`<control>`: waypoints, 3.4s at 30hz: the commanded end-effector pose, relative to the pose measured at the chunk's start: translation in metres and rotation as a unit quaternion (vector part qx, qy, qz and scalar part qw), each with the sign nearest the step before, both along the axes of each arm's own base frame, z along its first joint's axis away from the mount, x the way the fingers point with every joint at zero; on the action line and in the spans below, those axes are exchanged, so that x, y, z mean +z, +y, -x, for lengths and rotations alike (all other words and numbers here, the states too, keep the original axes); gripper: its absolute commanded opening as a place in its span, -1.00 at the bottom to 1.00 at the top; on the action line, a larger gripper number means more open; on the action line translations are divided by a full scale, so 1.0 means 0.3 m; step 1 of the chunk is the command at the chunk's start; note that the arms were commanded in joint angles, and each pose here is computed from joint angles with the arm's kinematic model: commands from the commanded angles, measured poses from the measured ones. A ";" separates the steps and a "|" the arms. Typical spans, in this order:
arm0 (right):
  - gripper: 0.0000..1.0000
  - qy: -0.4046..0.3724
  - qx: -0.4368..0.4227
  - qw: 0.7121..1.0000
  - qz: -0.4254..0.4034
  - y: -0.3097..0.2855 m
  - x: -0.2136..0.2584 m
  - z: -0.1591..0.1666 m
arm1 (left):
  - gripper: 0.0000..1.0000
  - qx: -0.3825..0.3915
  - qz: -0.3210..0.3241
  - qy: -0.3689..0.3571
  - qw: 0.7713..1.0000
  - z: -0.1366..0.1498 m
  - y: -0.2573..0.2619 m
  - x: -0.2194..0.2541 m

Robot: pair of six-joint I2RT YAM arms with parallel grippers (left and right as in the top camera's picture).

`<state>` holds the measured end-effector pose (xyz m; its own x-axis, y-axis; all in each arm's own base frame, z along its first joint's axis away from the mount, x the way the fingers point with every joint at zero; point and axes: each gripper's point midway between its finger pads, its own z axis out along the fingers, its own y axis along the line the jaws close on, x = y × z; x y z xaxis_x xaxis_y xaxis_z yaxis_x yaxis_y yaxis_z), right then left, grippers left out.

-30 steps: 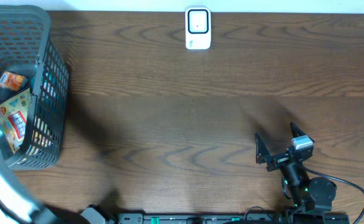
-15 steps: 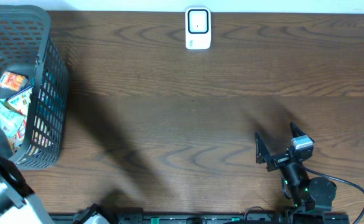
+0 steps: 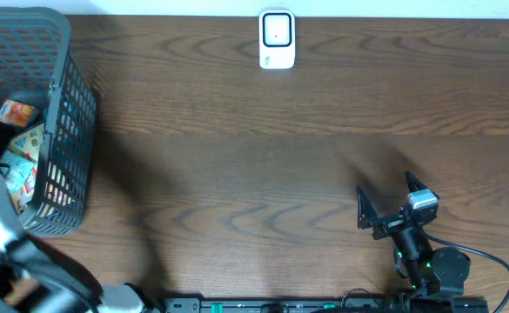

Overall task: Scan the item barcode
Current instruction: 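Grasp the light green snack packet inside the basket with the left gripper, then carry the green packet out and drop it on the table centre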

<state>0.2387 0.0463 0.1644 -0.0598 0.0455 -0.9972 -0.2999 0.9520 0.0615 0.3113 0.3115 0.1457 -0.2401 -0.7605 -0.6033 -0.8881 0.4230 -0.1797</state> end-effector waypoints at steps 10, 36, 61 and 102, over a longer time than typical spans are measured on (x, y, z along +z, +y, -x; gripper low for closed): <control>0.99 0.000 -0.001 1.000 0.004 0.000 -0.002 0.000 | 0.90 -0.016 0.009 0.050 0.999 -0.040 0.058 -0.217; 0.99 0.000 -0.001 1.000 0.004 0.000 -0.002 0.000 | -0.85 -0.027 -0.039 0.006 0.999 -0.100 0.105 -0.110; 0.99 0.000 -0.001 1.000 0.004 0.000 -0.002 0.000 | -0.86 -0.598 0.080 -0.224 0.765 0.060 -1.387 0.597; 0.99 0.000 -0.001 1.000 0.004 0.000 -0.002 0.000 | 0.96 -0.005 -0.309 -0.182 0.933 0.010 -0.600 0.916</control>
